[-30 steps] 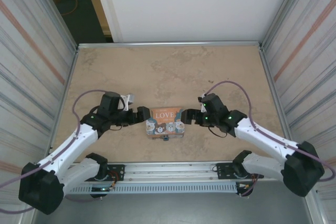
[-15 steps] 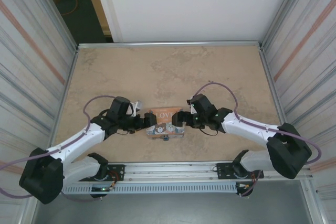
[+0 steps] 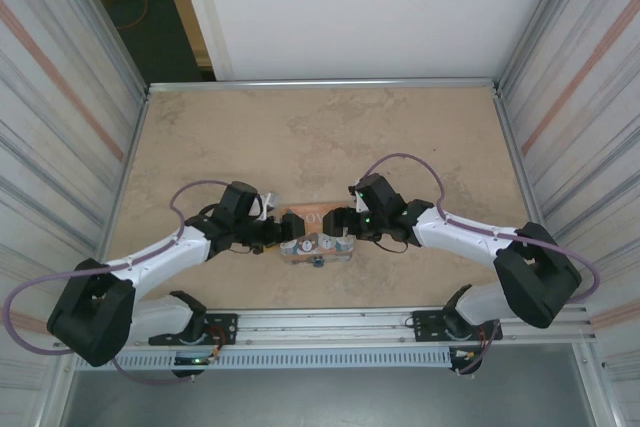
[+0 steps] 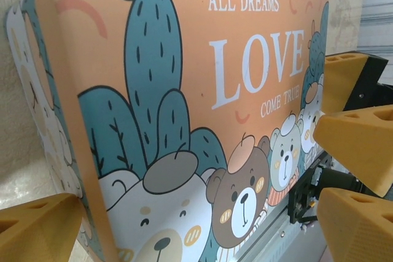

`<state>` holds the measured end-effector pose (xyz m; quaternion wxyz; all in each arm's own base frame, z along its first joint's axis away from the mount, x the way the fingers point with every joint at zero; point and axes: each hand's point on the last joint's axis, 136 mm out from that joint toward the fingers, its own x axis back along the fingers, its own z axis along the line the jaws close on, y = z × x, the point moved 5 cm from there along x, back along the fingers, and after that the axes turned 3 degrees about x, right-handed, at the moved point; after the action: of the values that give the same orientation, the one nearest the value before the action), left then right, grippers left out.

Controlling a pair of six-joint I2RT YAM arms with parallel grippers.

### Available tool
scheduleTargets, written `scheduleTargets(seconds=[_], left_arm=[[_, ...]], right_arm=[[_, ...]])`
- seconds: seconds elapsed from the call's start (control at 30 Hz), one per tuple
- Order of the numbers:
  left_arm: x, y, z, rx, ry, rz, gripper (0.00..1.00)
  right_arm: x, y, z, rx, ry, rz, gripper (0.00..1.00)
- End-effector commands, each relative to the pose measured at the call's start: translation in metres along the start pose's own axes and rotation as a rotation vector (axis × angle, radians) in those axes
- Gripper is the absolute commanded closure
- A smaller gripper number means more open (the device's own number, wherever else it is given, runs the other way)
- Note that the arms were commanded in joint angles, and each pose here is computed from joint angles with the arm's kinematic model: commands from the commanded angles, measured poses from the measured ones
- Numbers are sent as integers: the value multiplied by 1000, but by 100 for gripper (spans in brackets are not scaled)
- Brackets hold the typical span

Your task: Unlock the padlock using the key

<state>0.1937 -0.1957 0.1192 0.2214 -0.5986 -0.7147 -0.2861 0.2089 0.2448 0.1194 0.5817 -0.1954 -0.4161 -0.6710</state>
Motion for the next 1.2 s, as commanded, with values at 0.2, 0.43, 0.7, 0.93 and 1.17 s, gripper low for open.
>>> scheduleTargets(seconds=[0.2,0.43,0.7,0.93,1.17], left_arm=[[3,41,-20,-68,-39,-87,1],[2,69,-21,-81,-52,-99,1],[-6,99,-23,-87,-69,-109,1],[-15,130,-25,-92,-76,-113,1],[-26,149,-19,-71,-72,-106,1]], right_arm=[[-1,20,21,25,54,-28,17],[-2,37,21,20,51,-68,17],[-6,63,19,7,61,-112,17],[-13,76,17,6,63,-114,17],[-14,83,8,-10,26,-138,16]])
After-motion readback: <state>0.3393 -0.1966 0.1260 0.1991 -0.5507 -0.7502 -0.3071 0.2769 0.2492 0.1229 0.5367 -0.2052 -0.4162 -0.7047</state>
